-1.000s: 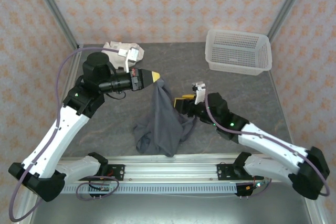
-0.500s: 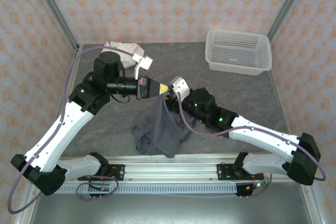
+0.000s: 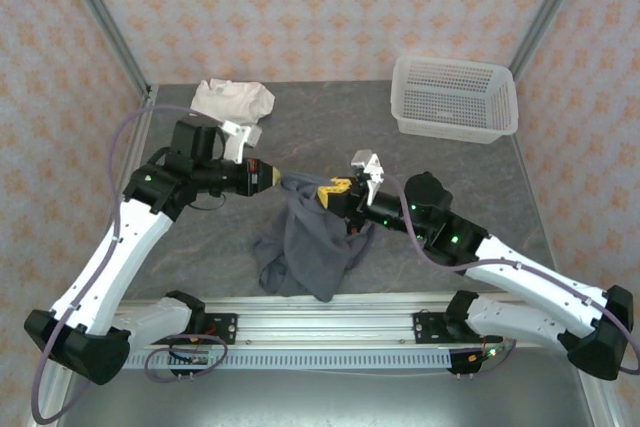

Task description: Fold the inside-out t-shirt

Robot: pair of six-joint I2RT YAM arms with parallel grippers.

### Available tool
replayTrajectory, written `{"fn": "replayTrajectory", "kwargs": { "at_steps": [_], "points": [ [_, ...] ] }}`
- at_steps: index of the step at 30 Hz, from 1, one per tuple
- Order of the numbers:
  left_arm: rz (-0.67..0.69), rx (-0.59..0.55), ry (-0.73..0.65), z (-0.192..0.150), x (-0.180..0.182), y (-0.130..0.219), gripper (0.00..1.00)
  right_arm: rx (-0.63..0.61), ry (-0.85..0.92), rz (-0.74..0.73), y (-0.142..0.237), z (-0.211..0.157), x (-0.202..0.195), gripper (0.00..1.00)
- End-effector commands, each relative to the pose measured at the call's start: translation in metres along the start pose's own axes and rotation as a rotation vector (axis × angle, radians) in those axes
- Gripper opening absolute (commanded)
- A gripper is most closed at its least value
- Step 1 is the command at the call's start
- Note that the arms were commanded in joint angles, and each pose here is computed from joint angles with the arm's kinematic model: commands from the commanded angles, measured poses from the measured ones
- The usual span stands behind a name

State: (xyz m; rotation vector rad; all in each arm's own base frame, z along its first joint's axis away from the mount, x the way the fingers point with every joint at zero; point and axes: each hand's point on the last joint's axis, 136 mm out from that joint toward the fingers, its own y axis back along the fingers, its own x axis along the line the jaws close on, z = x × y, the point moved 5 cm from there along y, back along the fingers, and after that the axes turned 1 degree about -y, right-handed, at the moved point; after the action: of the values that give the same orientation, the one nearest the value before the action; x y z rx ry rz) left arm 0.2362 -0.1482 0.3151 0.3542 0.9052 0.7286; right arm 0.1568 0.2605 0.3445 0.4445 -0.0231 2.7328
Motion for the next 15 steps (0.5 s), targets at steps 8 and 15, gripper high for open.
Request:
{"fn": "replayTrajectory", "kwargs": {
  "at_steps": [8,15],
  "points": [
    [0.188,-0.173,-0.05,0.02,-0.002,0.036,0.53,-0.096,-0.195,0.038,0.0,0.032,-0.002,0.0],
    [0.167,-0.186,0.21,0.0,-0.026,0.065,0.52,0.008,-0.23,-0.089,-0.021,0.016,-0.025,0.0]
  ]
}}
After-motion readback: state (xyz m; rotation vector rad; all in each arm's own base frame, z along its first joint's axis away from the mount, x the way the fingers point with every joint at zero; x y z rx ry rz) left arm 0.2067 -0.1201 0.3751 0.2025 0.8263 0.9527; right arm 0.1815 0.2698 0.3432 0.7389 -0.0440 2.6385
